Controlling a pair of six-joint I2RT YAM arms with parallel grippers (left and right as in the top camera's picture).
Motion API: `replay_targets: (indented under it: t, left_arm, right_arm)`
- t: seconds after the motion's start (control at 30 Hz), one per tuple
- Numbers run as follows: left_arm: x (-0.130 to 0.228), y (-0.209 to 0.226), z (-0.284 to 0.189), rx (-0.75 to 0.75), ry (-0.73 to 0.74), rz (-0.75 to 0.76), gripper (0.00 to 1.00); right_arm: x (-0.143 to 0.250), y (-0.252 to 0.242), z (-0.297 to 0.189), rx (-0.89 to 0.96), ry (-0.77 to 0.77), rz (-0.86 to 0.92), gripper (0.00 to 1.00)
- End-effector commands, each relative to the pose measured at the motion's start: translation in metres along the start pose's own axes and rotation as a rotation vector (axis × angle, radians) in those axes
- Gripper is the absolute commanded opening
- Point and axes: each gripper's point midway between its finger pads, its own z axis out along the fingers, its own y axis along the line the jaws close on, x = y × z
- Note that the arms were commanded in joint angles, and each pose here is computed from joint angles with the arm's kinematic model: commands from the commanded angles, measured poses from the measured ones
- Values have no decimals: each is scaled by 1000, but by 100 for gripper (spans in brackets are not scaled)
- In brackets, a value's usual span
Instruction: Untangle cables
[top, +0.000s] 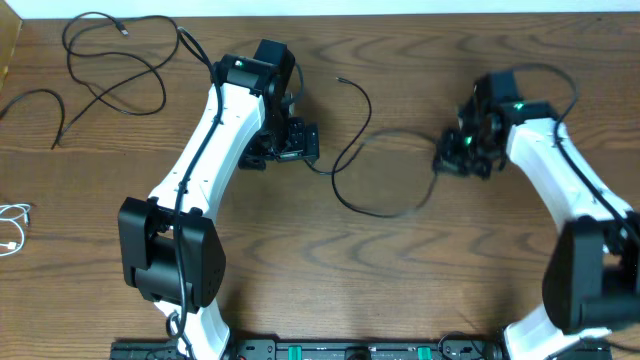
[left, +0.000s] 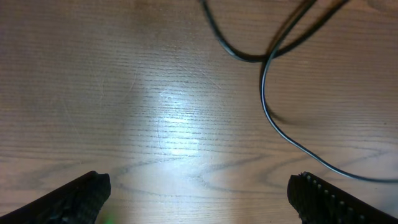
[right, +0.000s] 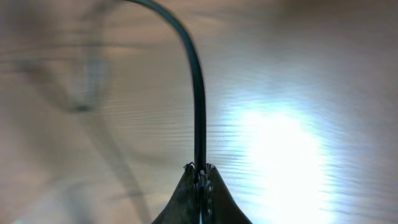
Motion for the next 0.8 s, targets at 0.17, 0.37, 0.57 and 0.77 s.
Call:
replay_targets:
  t: [0.17, 0.37, 0.57, 0.77]
  left_arm:
    - [1, 3, 2, -13, 6, 14, 96]
    - [1, 3, 2, -13, 6, 14, 96]
    - [1, 3, 2, -13, 6, 14, 96]
    - [1, 3, 2, -13, 6, 14, 96]
  right_arm:
    - [23, 92, -41, -217, -55, -254, 1]
    - [33, 71, -19, 16, -62, -251, 27]
    - [39, 54, -13, 139, -53, -255, 78]
    - [48, 33, -16, 234, -16, -250, 99]
